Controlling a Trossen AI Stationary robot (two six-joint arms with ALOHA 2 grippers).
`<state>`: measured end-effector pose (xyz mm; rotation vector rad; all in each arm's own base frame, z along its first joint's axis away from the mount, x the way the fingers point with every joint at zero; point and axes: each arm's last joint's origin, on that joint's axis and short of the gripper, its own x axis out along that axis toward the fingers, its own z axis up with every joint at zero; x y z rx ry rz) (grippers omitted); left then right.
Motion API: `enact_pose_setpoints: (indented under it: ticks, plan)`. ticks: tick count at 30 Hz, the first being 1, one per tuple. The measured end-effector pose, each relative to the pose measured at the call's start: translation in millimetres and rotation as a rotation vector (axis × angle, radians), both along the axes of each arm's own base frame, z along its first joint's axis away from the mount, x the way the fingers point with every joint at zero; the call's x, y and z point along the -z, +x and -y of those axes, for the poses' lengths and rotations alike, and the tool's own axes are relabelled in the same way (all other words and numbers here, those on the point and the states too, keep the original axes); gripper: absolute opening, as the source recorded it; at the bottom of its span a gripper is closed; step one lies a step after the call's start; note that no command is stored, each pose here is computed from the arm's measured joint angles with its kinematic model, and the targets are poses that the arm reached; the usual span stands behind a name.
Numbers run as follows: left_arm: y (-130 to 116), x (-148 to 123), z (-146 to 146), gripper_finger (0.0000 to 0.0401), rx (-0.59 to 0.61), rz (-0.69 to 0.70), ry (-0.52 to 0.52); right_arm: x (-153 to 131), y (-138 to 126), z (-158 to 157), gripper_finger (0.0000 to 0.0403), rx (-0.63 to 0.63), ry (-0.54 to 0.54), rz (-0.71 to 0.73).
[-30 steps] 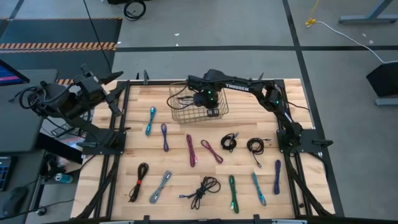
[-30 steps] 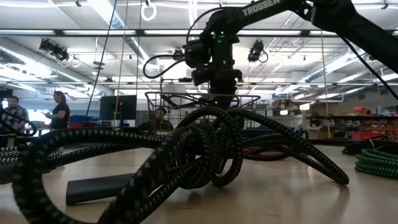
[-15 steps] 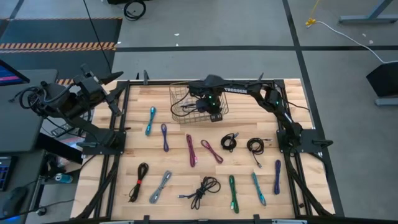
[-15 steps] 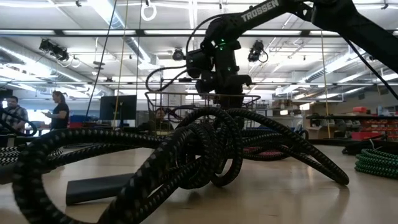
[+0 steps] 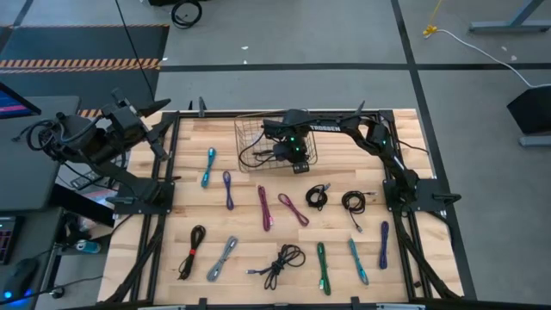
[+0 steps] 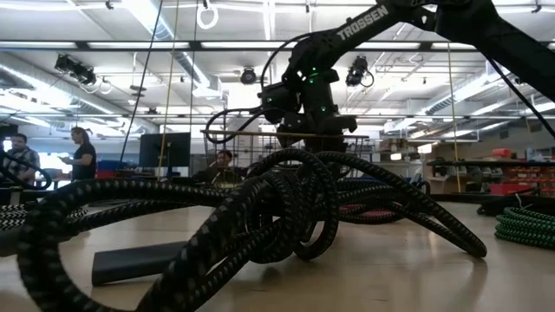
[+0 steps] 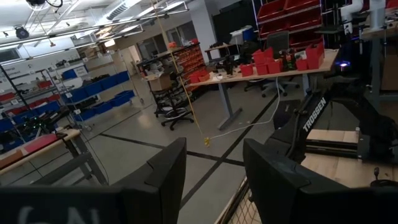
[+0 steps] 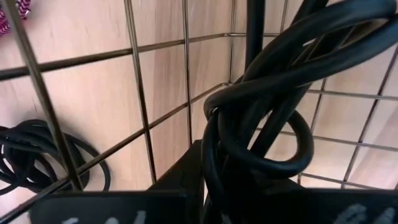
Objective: Pick and place USB-C Cables
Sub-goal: Put the black charger cable into the wire basket
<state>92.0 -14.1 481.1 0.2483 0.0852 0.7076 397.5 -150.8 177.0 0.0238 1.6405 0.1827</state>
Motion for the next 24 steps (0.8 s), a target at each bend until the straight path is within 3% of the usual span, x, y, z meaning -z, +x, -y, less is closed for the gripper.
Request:
enact_pose_setpoints:
  ticks: [6, 13, 19, 24]
  plan:
    - [0.0, 0.0, 0.0, 0.0167, 0.0, 0.0, 0.0, 0.0, 0.1, 0.1, 0.0049, -0.001, -0.002, 0.0]
    - [0.0, 0.0, 0.0, 0.0167, 0.0, 0.0, 0.0, -5.1, 1.7, 1.2, 0.0132, -0.007, -0.045, -0.002]
    - [0.0, -0.1, 0.0, 0.0167, 0.0, 0.0, 0.0, -36.7, 9.5, 1.0, 0.0143, -0.014, -0.101, 0.035]
    - [0.0, -0.1, 0.0, 0.0167, 0.0, 0.0, 0.0, -70.5, 19.1, 2.1, 0.0144, 0.017, -0.123, 0.157]
